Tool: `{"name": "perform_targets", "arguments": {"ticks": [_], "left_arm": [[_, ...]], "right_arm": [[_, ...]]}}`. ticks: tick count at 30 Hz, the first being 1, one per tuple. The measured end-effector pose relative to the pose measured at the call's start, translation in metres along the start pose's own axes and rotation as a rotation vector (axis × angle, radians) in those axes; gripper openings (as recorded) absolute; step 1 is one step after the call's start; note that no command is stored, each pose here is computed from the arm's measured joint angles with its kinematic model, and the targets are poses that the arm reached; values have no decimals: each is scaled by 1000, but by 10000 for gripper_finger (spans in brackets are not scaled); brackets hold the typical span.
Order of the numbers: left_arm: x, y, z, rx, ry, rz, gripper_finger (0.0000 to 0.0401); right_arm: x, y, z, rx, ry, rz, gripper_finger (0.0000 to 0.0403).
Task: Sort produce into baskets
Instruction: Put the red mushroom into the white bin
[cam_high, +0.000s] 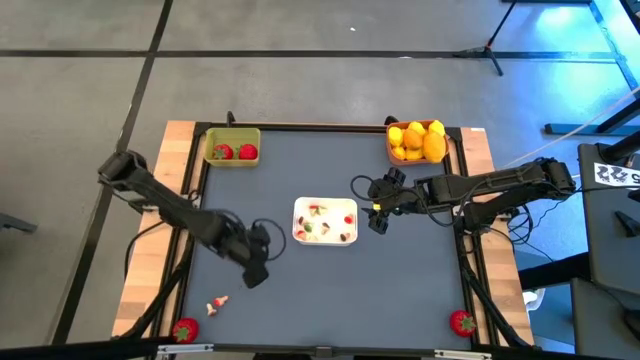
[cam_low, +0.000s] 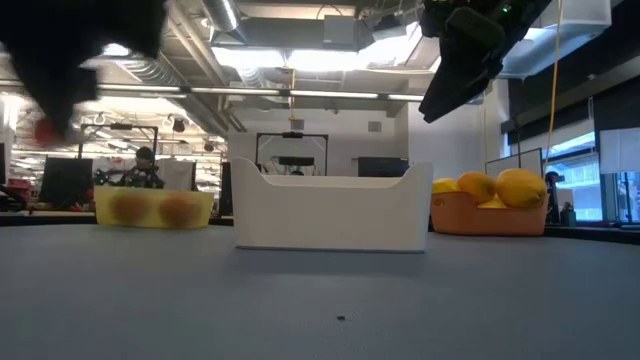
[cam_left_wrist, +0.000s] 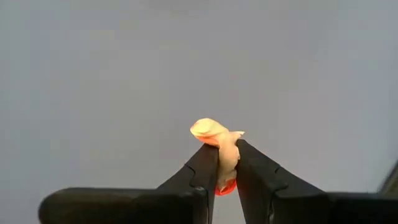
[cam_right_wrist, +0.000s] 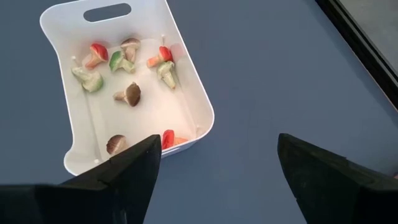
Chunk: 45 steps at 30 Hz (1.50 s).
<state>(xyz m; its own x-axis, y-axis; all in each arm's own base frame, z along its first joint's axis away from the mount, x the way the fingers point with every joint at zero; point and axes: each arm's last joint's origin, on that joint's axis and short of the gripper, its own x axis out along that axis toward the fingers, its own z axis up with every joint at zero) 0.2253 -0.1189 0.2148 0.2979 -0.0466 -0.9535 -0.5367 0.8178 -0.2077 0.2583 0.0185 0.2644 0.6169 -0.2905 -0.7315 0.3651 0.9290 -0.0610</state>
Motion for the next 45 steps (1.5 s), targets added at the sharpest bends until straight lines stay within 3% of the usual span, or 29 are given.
{"name": "perform_targets", "arguments": {"ticks": [9,14,18,26,34,39,45], "left_arm": [[-27,3,46,130,-424,-87,48],[-21,1,69,257,-538,-81,49],[-16,3,87,281,-608,-73,49],[-12,15,110,267,-665,-39,61],[-13,18,114,275,-669,-61,167],[-21,14,107,313,-663,-104,212],[-38,5,84,339,-607,-213,216]], "right_arm": [[0,0,0,2,4,11,319],[0,1,-1,-2,17,44,319],[0,1,0,0,15,45,319],[0,1,0,12,14,46,319],[0,2,1,17,6,49,319],[0,2,1,17,6,49,319],[0,2,0,17,7,49,319]]}}
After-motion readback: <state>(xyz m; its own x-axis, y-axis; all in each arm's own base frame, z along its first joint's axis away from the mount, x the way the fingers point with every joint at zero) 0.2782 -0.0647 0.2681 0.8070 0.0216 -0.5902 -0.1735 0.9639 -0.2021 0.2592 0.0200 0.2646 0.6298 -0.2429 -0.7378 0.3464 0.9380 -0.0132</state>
